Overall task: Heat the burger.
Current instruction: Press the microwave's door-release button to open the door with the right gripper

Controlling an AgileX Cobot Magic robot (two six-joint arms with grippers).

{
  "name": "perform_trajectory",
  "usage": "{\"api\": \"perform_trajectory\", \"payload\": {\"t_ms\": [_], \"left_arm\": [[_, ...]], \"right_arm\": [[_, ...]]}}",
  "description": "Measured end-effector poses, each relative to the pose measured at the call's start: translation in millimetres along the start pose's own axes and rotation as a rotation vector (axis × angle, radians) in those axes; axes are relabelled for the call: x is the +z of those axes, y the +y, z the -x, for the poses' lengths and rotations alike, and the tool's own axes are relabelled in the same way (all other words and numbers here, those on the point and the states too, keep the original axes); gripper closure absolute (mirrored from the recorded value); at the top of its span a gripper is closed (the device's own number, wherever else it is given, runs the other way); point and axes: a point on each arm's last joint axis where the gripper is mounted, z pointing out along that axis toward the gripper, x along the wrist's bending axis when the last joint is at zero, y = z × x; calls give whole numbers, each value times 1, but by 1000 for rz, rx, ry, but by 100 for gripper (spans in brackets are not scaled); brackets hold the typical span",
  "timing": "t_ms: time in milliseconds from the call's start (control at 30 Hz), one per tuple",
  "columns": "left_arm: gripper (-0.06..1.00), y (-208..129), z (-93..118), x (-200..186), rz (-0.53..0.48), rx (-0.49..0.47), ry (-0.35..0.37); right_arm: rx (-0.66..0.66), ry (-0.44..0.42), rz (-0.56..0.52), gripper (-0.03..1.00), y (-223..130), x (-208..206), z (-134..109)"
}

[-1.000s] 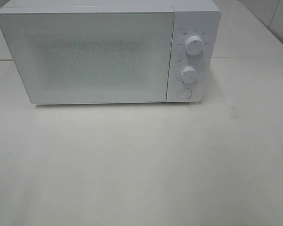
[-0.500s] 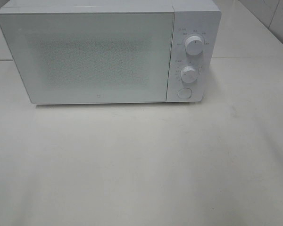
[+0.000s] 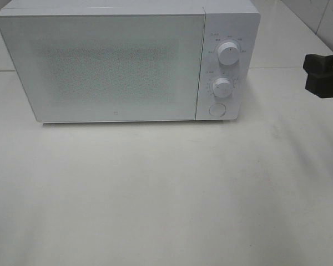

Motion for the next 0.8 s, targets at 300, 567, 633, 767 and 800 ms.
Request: {"api": "perform_trajectory", "payload": {"t_ms": [300,567,633,767,800], "left_arm": [[-3,0,0,0,0,0,0],[-3,0,0,0,0,0,0],[-3,0,0,0,0,0,0],[-3,0,0,0,0,0,0],[-3,0,0,0,0,0,0]], "right_arm": [[1,-63,11,25,-27,21,-6],[-25,-70,-26,25,-50,29,-34],[-21,-65,-42,25,-58,29,-44],[-22,-53,-68,25,-67,28,-56],[-18,-54,-82,25,-73,28,-63]]}}
